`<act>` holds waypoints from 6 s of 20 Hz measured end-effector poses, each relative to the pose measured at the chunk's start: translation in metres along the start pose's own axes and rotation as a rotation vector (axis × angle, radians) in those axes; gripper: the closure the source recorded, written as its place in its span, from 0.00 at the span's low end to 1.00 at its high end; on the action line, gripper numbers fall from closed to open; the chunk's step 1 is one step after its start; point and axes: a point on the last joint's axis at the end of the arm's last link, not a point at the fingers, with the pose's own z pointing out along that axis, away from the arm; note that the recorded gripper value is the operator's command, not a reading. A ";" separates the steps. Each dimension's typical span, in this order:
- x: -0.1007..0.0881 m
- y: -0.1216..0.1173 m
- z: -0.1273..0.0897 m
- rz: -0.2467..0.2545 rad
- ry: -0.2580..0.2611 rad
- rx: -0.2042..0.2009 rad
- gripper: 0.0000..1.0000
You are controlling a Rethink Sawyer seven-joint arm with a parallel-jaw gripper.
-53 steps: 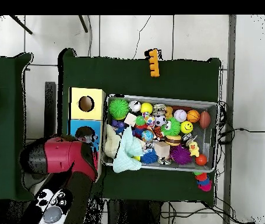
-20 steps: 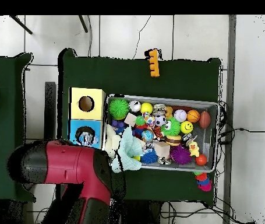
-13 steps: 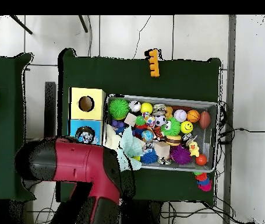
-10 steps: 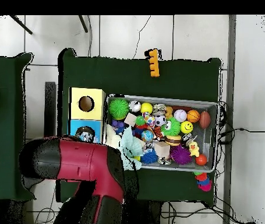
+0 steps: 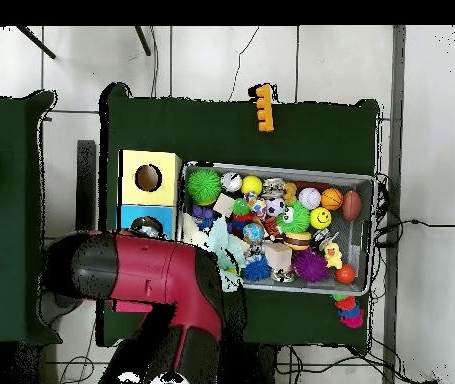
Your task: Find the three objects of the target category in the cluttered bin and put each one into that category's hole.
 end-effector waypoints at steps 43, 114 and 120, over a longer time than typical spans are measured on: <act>-0.054 -0.053 0.048 -0.013 -0.079 -0.045 1.00; -0.019 0.005 0.079 -0.253 -0.085 -0.170 1.00; -0.024 -0.002 0.085 -0.237 -0.076 -0.171 1.00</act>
